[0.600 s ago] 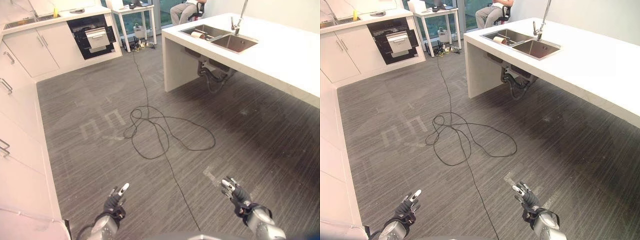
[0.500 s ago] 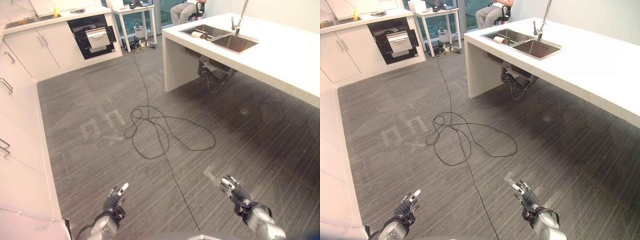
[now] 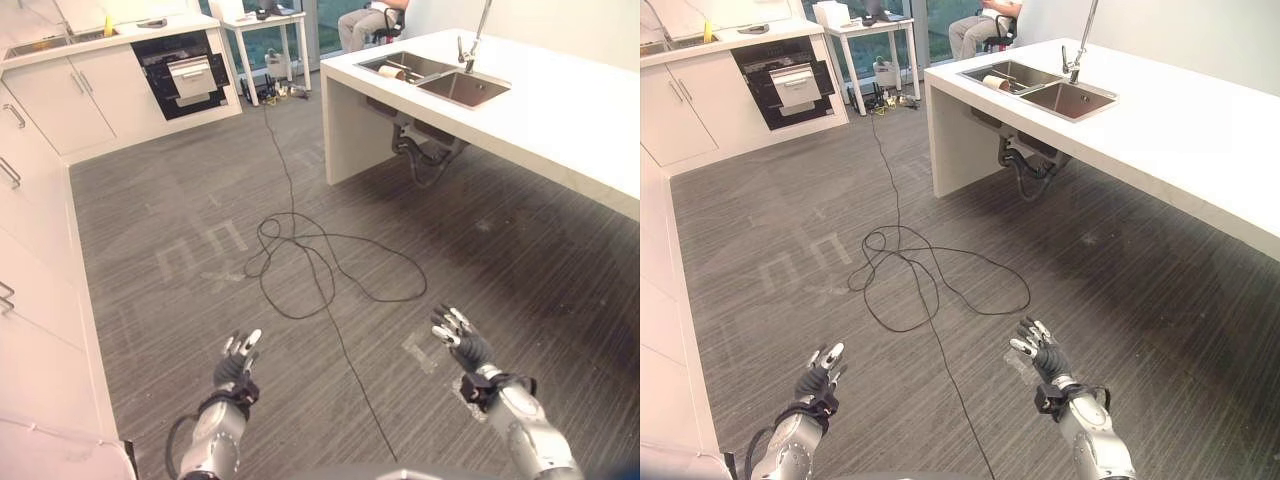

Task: Place the dishes in the dishwasher.

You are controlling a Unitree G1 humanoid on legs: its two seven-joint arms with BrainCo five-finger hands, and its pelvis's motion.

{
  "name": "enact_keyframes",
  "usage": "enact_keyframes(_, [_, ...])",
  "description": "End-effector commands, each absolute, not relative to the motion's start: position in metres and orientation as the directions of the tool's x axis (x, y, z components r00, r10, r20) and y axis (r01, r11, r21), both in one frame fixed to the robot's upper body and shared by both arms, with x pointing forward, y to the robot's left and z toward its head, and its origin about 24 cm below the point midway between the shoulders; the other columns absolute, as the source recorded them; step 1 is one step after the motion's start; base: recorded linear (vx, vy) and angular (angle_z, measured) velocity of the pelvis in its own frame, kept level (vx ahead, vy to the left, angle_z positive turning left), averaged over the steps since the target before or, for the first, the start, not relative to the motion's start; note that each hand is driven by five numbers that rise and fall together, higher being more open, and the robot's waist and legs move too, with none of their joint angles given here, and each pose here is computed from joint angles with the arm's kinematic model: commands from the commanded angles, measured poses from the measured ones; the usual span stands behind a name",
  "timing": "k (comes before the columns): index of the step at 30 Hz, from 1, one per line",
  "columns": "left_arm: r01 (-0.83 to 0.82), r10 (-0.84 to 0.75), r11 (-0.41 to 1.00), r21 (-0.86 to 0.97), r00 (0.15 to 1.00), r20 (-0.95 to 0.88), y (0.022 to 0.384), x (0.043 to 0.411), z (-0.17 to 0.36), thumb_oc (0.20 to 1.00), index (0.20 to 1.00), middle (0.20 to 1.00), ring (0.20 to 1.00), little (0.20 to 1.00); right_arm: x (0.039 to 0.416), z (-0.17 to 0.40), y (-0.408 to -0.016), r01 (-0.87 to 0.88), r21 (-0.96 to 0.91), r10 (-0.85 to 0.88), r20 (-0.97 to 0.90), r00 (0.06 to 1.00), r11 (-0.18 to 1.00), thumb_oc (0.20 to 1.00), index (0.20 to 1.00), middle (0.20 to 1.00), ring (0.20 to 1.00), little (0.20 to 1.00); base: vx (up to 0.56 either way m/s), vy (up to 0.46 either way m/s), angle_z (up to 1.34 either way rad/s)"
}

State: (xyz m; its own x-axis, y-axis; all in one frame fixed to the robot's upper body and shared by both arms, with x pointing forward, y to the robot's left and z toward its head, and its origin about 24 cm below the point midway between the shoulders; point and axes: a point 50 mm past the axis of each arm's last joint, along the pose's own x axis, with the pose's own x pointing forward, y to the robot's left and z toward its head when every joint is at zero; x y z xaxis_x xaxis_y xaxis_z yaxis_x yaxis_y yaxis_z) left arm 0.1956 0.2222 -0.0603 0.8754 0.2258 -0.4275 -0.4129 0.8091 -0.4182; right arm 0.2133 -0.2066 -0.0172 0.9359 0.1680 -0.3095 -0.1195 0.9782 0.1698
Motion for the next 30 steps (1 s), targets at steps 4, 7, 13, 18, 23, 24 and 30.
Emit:
enact_keyframes(4, [-0.398,0.301,0.799,-0.450,0.914,-0.272,0.243,0.213,-0.032,1.000,1.000,1.000,1.000,1.000,0.230,0.019,-0.207,-0.212,0.127,0.229,-0.132,0.965,0.969,1.000,1.000,1.000,1.000,1.000,0.04,-0.225,-0.01])
enact_keyframes(7, [-0.375,0.288,0.806,-0.457,0.924,-0.251,0.248,0.205,-0.029,1.000,1.000,1.000,1.000,1.000,0.229,0.023,-0.209,-0.235,0.114,0.247,-0.100,0.964,0.965,1.000,1.000,1.000,1.000,1.000,0.19,-0.174,-0.29])
enact_keyframes(13, [-0.375,0.278,0.835,-0.404,0.919,-0.279,0.250,0.182,-0.032,1.000,1.000,1.000,1.000,1.000,0.219,0.027,-0.217,-0.237,0.092,0.246,-0.093,0.965,0.967,1.000,1.000,1.000,1.000,1.000,0.51,0.245,-0.07])
enact_keyframes(18, [-0.358,0.267,0.864,-0.354,0.922,-0.282,0.255,0.181,-0.031,1.000,1.000,1.000,1.000,1.000,0.214,0.027,-0.221,-0.226,0.123,0.238,-0.099,0.966,0.966,1.000,1.000,1.000,1.000,1.000,0.57,0.365,-0.43])
enact_keyframes(23, [-0.251,0.189,0.916,-0.314,0.958,-0.216,0.250,0.201,-0.012,1.000,1.000,1.000,1.000,1.000,0.217,0.030,-0.205,-0.229,0.158,0.239,-0.050,0.970,0.960,1.000,1.000,1.000,1.000,1.000,0.46,0.398,0.07])
enact_keyframes(24, [-0.234,0.175,0.924,-0.302,0.962,-0.210,0.250,0.207,-0.009,1.000,1.000,1.000,1.000,1.000,0.218,0.031,-0.198,-0.238,0.163,0.247,-0.041,0.968,0.957,1.000,1.000,1.000,1.000,1.000,0.50,0.484,0.13])
enact_keyframes(30, [-0.187,0.142,0.937,-0.296,0.976,-0.167,0.245,0.219,0.008,1.000,1.000,1.000,1.000,1.000,0.218,0.035,-0.198,-0.238,0.153,0.245,-0.029,0.969,0.959,1.000,1.000,1.000,1.000,1.000,0.42,0.131,0.54])
